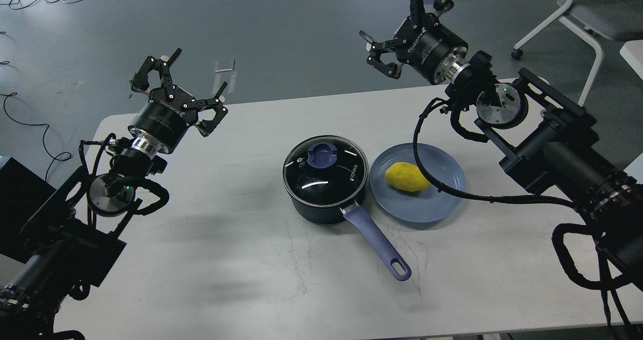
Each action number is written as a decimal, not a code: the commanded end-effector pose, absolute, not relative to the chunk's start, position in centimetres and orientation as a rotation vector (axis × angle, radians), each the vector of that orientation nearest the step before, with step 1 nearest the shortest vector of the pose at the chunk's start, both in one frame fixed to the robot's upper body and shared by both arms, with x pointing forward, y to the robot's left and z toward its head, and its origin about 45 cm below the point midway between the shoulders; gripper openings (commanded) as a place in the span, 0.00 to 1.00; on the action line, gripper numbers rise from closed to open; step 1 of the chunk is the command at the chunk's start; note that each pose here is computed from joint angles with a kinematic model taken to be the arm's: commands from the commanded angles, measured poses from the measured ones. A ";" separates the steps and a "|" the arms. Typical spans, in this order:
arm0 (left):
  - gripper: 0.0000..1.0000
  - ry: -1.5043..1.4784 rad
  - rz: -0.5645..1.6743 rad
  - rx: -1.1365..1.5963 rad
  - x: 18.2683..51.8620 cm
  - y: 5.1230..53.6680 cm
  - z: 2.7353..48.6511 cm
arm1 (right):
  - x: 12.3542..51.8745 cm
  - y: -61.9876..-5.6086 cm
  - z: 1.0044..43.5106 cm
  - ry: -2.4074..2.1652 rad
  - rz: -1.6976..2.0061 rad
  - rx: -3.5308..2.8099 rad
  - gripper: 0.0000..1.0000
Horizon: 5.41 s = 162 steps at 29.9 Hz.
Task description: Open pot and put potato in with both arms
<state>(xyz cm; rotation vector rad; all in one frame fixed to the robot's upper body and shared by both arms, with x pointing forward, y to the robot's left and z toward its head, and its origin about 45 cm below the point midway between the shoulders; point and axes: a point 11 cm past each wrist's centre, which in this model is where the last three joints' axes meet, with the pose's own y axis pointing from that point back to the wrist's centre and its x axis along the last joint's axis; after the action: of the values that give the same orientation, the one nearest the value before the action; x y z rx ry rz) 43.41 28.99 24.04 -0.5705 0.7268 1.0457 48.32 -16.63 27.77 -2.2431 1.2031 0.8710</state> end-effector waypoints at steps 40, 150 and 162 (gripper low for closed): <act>0.98 0.703 1.116 -0.560 43.7 30.2 24.0 | 47.4 -18.1 26.5 1.262 0.817 -2.343 1.00; 0.98 -1.514 0.276 0.559 38.2 12.3 17.0 | 46.2 -29.5 23.2 1.602 0.767 -2.305 1.00; 0.98 -1.492 0.270 0.616 38.6 13.3 15.5 | 46.1 -29.6 23.0 1.605 0.770 -2.305 1.00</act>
<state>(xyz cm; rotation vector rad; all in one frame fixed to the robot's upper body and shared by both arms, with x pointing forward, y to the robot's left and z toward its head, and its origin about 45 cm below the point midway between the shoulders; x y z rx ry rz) 38.77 13.24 15.85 0.6110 -1.4953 0.2774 46.11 -29.54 22.99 -2.3042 1.6053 0.7712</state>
